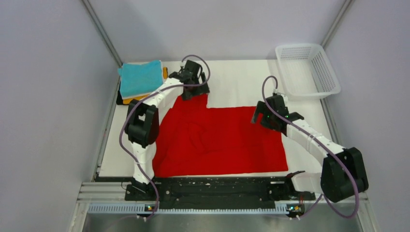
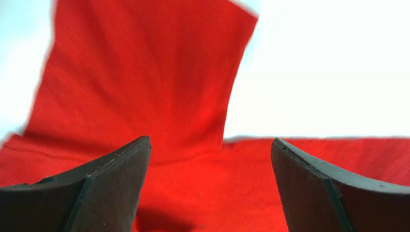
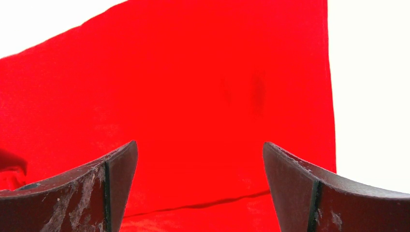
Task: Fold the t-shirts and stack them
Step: Grab the side of the flattened tshirt furthest away from the robot with both arms
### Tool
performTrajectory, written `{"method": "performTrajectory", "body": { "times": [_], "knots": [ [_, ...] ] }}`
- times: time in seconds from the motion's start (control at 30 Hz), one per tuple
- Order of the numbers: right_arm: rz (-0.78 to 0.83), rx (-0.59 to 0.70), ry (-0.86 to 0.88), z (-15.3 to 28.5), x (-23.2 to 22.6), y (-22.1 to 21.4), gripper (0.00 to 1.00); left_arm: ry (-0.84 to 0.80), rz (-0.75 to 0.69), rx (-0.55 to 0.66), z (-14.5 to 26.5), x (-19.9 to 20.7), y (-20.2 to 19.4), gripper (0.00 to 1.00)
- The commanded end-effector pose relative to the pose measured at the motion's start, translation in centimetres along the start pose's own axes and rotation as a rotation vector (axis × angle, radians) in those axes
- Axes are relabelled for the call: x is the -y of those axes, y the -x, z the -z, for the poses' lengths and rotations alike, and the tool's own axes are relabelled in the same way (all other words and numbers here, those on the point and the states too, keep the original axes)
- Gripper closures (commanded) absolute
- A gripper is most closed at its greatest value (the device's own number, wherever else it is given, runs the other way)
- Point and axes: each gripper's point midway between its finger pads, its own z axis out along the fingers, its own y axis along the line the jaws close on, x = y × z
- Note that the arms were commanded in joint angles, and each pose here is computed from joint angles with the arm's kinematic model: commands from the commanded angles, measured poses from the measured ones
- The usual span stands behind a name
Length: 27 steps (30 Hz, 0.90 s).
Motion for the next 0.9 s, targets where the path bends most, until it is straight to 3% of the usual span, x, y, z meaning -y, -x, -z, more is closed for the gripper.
{"method": "performTrajectory", "body": {
  "times": [0.0, 0.3, 0.6, 0.87],
  "knots": [
    [-0.027, 0.058, 0.022, -1.2, -0.9, 3.5, 0.01, 0.063, -0.018, 0.184, 0.7, -1.0, 7.5, 0.01],
    [-0.027, 0.023, 0.011, -4.3, -0.8, 4.7, 0.01, 0.110, 0.028, 0.200, -5.6, -5.9, 14.6, 0.03],
    [-0.012, -0.046, -0.002, -6.3, -0.5, 3.4, 0.01, 0.164, 0.019, 0.212, -9.0, -7.8, 15.0, 0.11],
    [-0.010, -0.045, -0.024, -6.5, 0.1, 3.1, 0.01, 0.174, 0.003, 0.121, -10.5, -8.0, 12.2, 0.20]
  ]
}}
